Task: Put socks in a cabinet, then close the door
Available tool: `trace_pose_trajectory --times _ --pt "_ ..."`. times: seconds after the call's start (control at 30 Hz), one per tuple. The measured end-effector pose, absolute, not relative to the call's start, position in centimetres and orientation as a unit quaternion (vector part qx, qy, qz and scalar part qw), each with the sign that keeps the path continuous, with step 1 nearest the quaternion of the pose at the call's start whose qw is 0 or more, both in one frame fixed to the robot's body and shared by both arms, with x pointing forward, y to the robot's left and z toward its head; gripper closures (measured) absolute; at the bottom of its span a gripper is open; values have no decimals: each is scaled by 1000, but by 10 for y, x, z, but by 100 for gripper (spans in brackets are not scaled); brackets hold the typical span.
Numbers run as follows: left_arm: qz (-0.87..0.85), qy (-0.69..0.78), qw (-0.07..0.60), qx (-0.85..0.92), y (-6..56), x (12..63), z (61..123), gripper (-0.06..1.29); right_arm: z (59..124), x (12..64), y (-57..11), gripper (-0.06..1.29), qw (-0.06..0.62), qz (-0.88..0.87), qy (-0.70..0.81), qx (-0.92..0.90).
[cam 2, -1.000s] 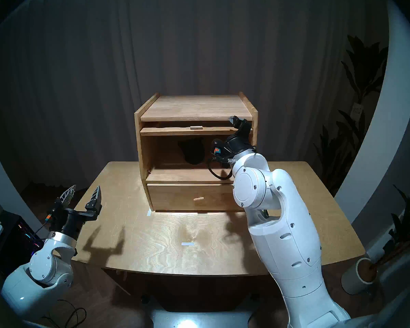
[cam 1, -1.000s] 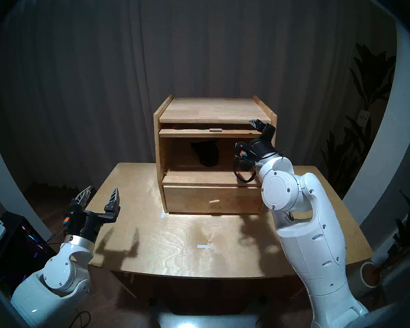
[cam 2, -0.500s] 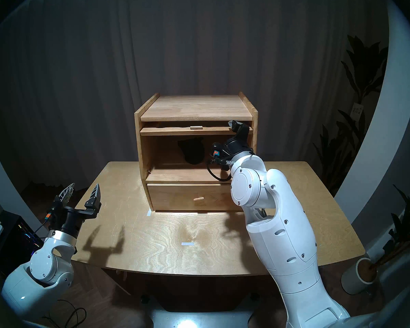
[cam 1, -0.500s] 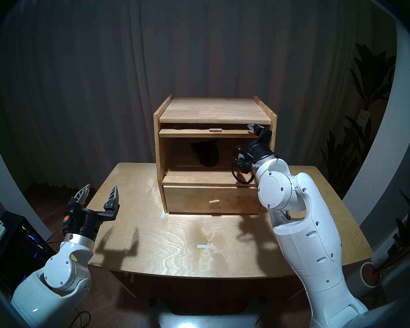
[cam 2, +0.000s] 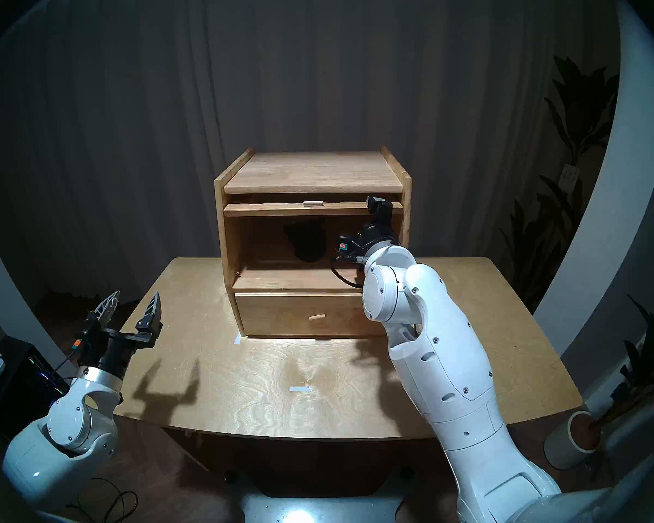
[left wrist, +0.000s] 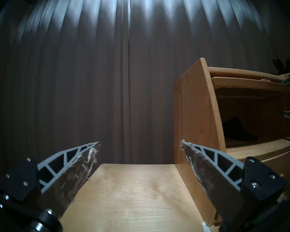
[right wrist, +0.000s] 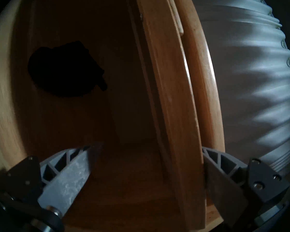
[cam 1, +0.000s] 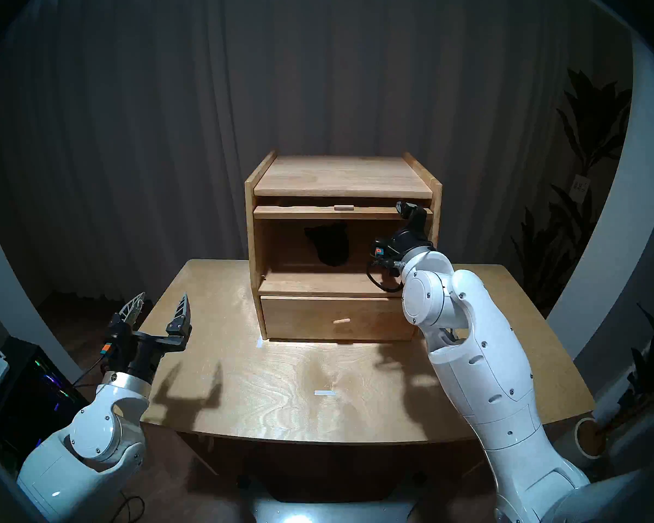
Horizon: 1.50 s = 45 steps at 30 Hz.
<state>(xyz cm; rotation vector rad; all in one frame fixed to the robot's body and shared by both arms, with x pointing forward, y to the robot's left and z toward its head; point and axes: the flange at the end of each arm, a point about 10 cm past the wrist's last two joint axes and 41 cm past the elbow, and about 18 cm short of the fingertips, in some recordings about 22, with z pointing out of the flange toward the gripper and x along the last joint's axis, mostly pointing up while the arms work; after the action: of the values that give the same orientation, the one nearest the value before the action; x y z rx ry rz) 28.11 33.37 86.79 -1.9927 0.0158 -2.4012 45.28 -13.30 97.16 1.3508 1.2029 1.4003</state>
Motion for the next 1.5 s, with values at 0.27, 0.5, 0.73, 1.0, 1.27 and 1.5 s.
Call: trace_pose_trajectory --times 0.27,0.5,0.73,1.0,1.27,1.5 --pt "-770 6 10 -638 334 281 868 -2 977 460 -127 0 430 558 470 531" --pt "-770 7 10 -638 333 281 868 -2 974 466 -137 0 437 549 458 545" --pt "-770 7 10 -638 333 281 868 -2 993 468 -144 1 449 567 435 537" --pt "-770 7 9 -638 333 281 868 -2 993 460 -145 101 436 579 431 538" --pt "-770 8 9 -638 333 281 868 -2 993 436 -148 103 424 590 430 537" --pt "-770 8 9 -638 333 282 868 -2 995 420 -153 108 413 595 433 536"
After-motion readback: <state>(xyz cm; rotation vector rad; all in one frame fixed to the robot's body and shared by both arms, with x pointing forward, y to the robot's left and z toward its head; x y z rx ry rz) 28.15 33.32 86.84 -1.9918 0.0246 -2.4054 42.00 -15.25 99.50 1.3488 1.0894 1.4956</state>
